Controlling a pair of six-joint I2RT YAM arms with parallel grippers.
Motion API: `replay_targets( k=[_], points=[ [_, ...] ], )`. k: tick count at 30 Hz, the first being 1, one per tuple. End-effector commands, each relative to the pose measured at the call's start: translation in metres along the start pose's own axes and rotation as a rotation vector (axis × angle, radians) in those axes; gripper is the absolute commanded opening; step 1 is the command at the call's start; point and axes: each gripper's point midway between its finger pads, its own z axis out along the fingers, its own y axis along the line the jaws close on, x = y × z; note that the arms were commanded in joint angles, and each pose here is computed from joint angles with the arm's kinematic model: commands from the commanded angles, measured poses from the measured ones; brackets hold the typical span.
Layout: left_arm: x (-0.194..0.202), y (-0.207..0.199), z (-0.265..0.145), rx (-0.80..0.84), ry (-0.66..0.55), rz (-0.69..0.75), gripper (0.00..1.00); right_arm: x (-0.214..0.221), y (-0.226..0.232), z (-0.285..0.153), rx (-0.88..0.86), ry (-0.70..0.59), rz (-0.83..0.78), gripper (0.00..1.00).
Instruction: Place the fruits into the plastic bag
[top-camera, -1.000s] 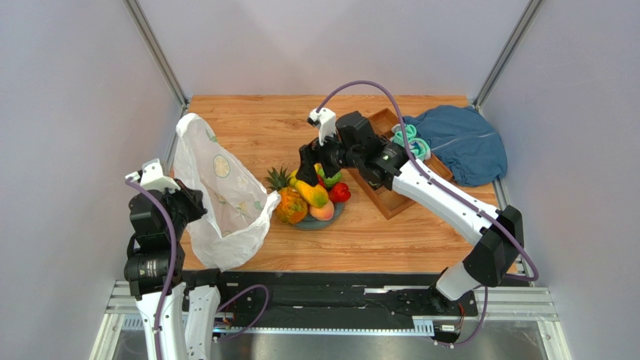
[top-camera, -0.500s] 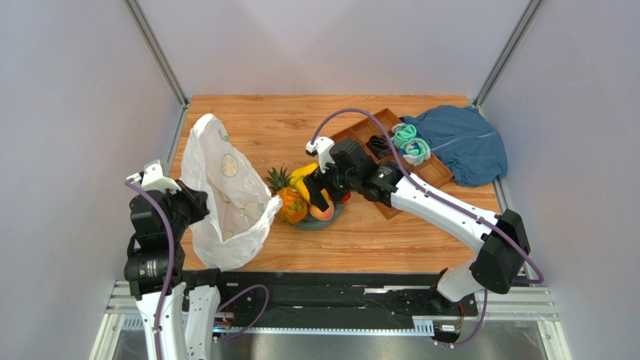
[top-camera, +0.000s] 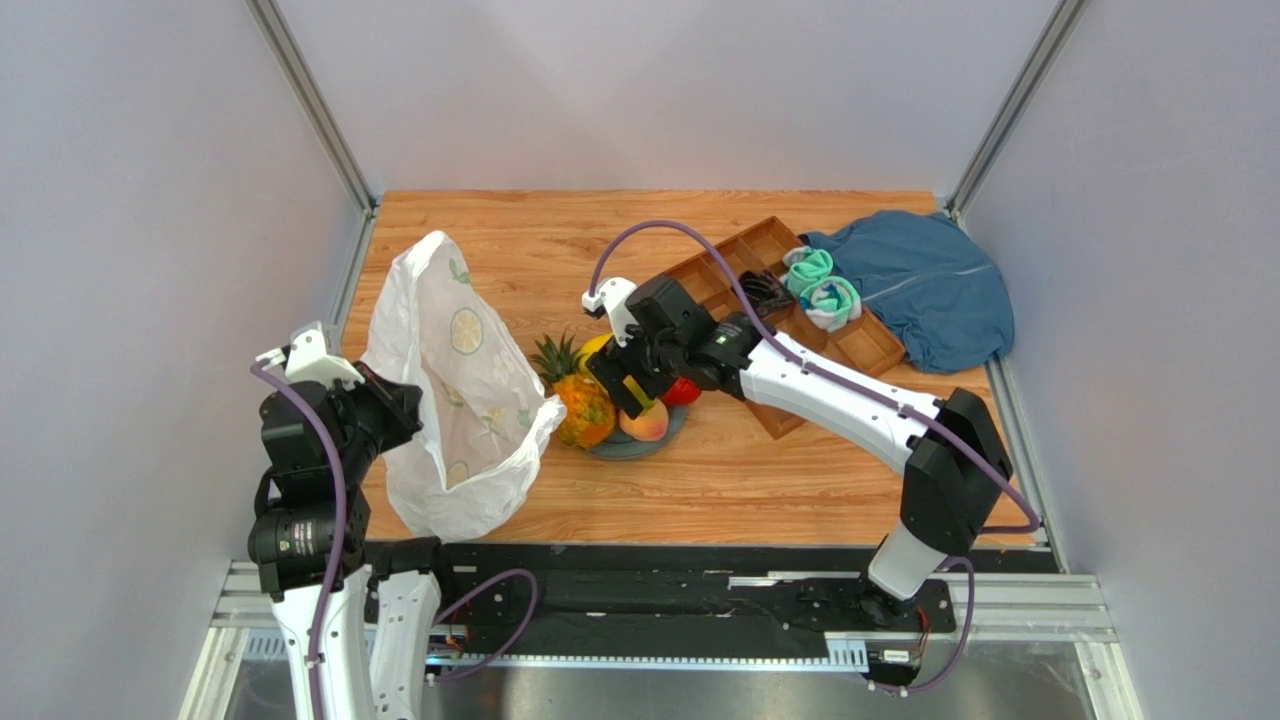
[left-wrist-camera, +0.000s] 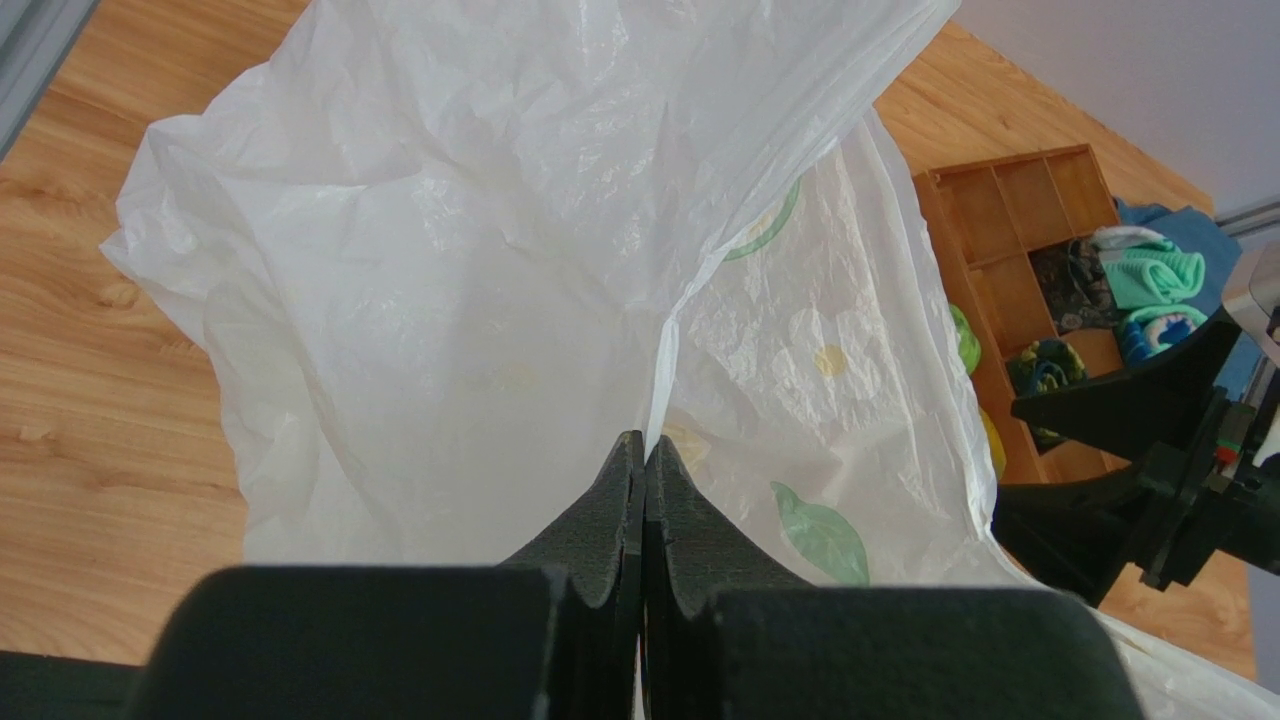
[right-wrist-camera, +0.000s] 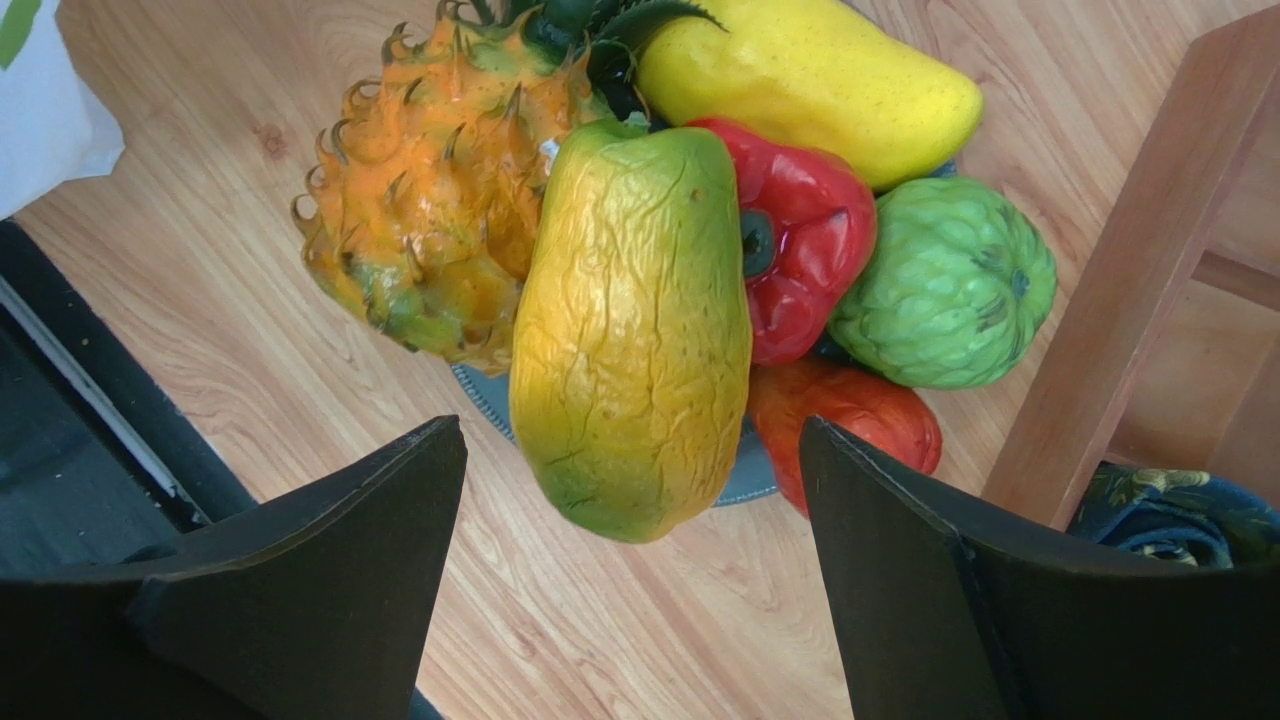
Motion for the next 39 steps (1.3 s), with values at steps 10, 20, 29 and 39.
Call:
replay_targets(
  k=[10,20,29,39],
  points=[
    [0.000,-0.004,-0.002,0.019,-0.001,-0.008,0.00,-0.006,0.002,0.013,-0.021,0.026,-0.058,0.81],
    [0.001,-0.001,-0.005,0.007,-0.008,0.000,0.00,0.006,-0.001,0.018,-0.008,0.069,-0.072,0.57],
    [0.003,-0.002,-0.004,0.014,-0.006,-0.003,0.00,-0.011,0.001,-0.001,-0.016,-0.001,-0.073,0.38],
    [0.006,-0.002,-0.003,0.020,0.006,0.003,0.00,-0.079,-0.027,-0.094,0.166,-0.304,-0.066,0.32]
  ],
)
